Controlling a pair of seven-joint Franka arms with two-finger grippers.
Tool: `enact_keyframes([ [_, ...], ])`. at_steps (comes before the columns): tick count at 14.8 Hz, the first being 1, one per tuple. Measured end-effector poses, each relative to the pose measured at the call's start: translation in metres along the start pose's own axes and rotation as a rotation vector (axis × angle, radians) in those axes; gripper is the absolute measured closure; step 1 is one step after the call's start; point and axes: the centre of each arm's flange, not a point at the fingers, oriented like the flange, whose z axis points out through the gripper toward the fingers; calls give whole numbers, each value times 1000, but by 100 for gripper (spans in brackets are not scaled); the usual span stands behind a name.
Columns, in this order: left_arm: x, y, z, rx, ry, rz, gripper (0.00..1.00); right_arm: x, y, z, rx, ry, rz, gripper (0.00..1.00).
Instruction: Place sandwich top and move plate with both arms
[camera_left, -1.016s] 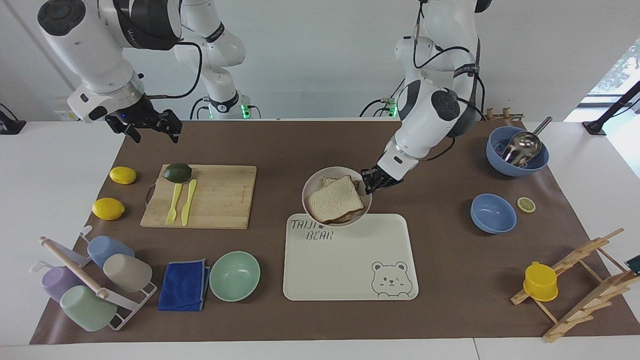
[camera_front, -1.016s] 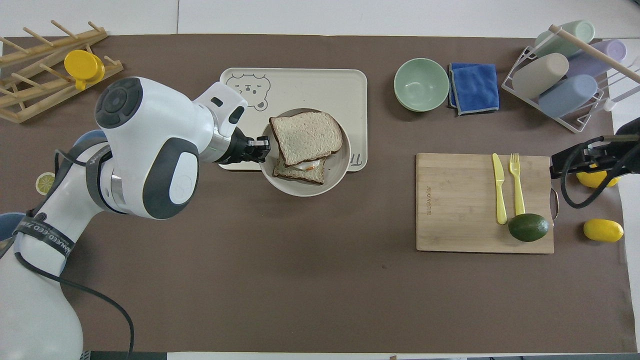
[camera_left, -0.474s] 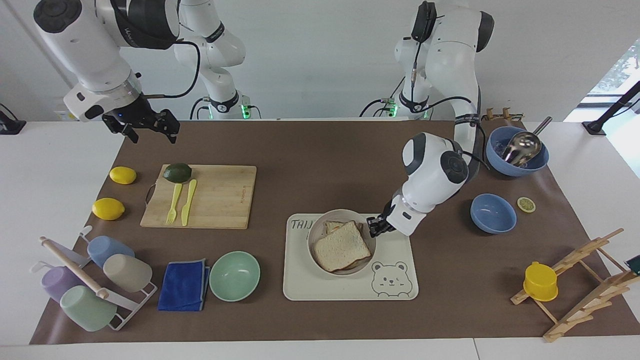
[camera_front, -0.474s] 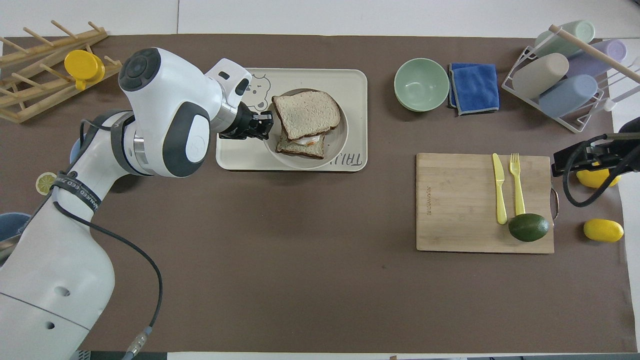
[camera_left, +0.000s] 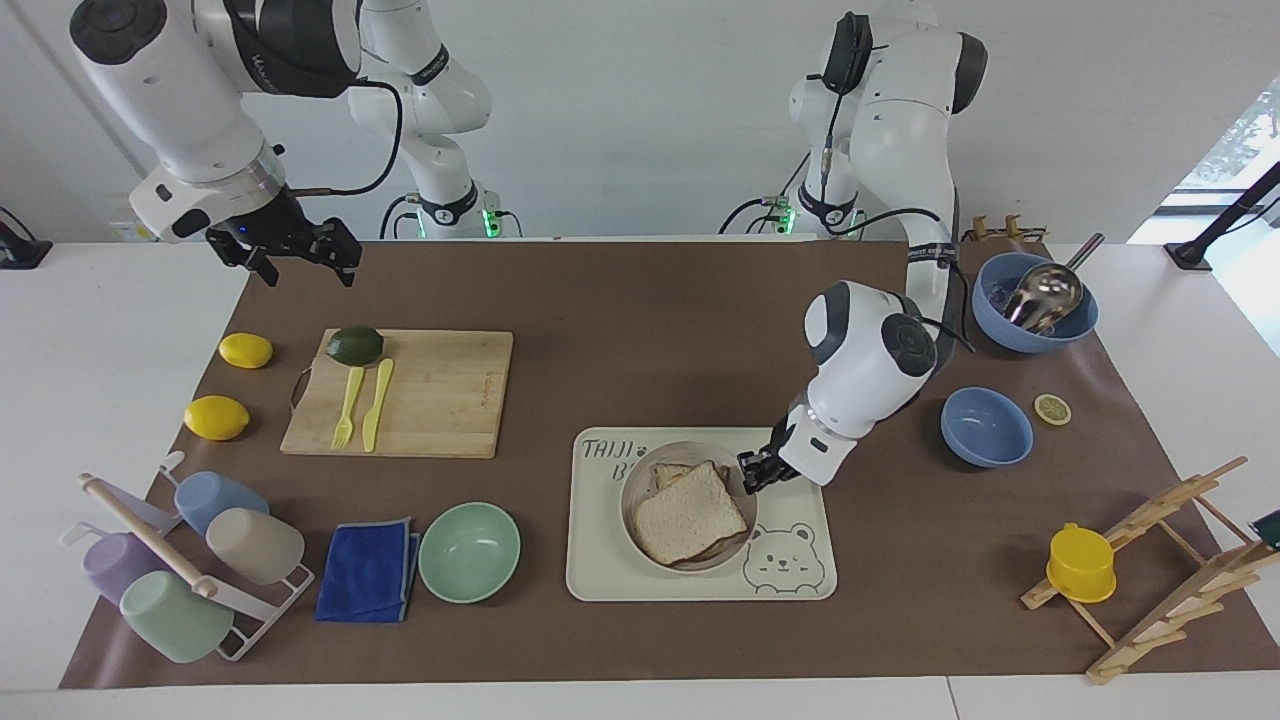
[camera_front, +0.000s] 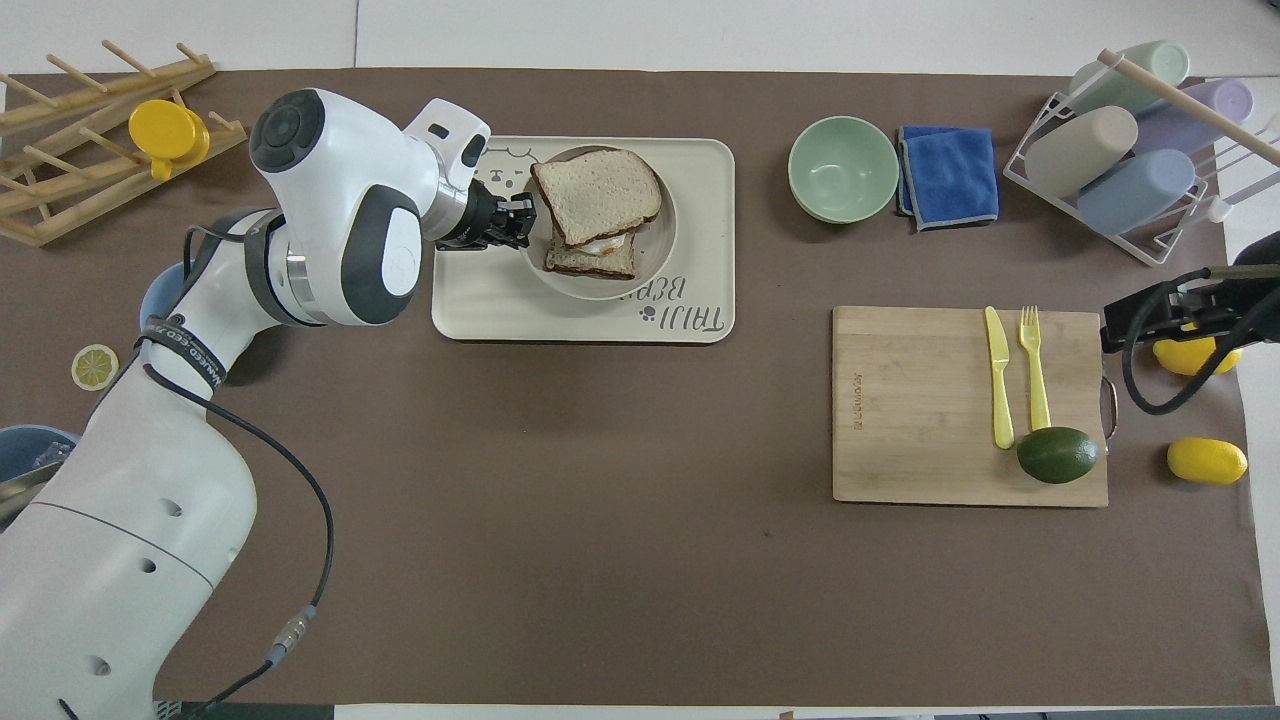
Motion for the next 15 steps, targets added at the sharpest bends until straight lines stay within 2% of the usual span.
enact_keyframes([
  [3,1,-2,0,0,5,7,96,0,0,0,0,0,0,0],
  [6,8,-9,-6,8,19,21,68,0,-2,0,-1,1,-4,0],
  [9,21,-30,-22,20,43,13,33,0,-4,-1,-1,2,-7,0],
  [12,32,-50,-72,13,61,-14,1,0,-4,-1,-1,2,-8,0],
  [15,28,-75,-162,51,77,-29,0,0,-5,-1,-1,2,-8,0],
])
